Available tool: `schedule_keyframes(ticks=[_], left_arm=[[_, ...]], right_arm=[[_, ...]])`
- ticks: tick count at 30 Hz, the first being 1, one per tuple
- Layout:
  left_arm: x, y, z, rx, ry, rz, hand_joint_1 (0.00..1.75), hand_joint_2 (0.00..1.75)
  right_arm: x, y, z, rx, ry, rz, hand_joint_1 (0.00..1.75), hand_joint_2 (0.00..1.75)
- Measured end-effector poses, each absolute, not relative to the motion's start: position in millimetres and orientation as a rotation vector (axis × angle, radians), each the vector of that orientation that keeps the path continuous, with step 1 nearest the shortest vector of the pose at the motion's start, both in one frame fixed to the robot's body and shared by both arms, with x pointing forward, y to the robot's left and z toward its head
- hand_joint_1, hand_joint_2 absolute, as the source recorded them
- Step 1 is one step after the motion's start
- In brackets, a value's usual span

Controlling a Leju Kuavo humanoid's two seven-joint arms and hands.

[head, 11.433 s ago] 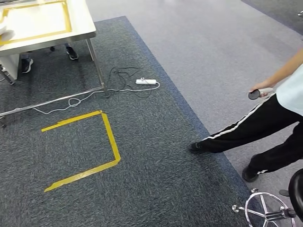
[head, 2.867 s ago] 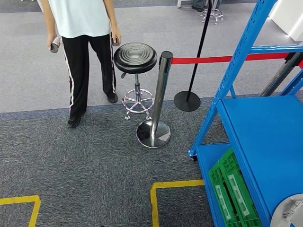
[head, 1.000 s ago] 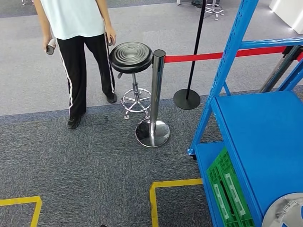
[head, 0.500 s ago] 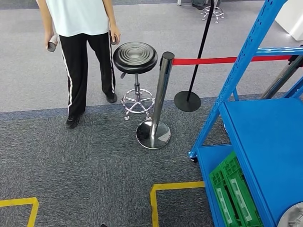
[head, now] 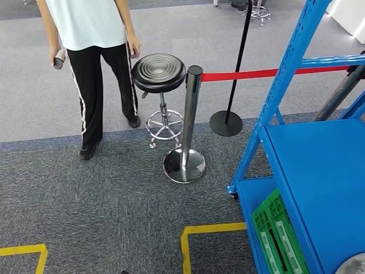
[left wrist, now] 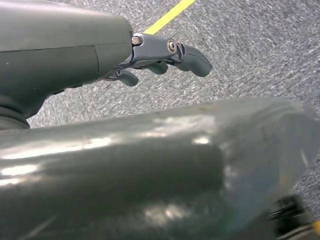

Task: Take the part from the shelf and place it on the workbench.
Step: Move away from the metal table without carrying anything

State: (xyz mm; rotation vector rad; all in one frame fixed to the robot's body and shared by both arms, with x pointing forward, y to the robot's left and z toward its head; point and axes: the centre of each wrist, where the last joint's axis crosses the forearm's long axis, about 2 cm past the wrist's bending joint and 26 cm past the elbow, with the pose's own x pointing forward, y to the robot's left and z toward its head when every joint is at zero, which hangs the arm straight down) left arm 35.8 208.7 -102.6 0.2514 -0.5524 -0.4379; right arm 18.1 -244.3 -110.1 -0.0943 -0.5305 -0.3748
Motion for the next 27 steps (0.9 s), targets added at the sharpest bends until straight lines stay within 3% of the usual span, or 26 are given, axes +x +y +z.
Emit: schedule_keyframes(ticks=[27], left_arm=[[34.0,208.4,-102.7,0.252,-0.540,-0.438,0.00,0.00]], right_arm=[[18.2,-244.3,-110.1,-0.094,-0.527,-0.375,0.00,0.00]])
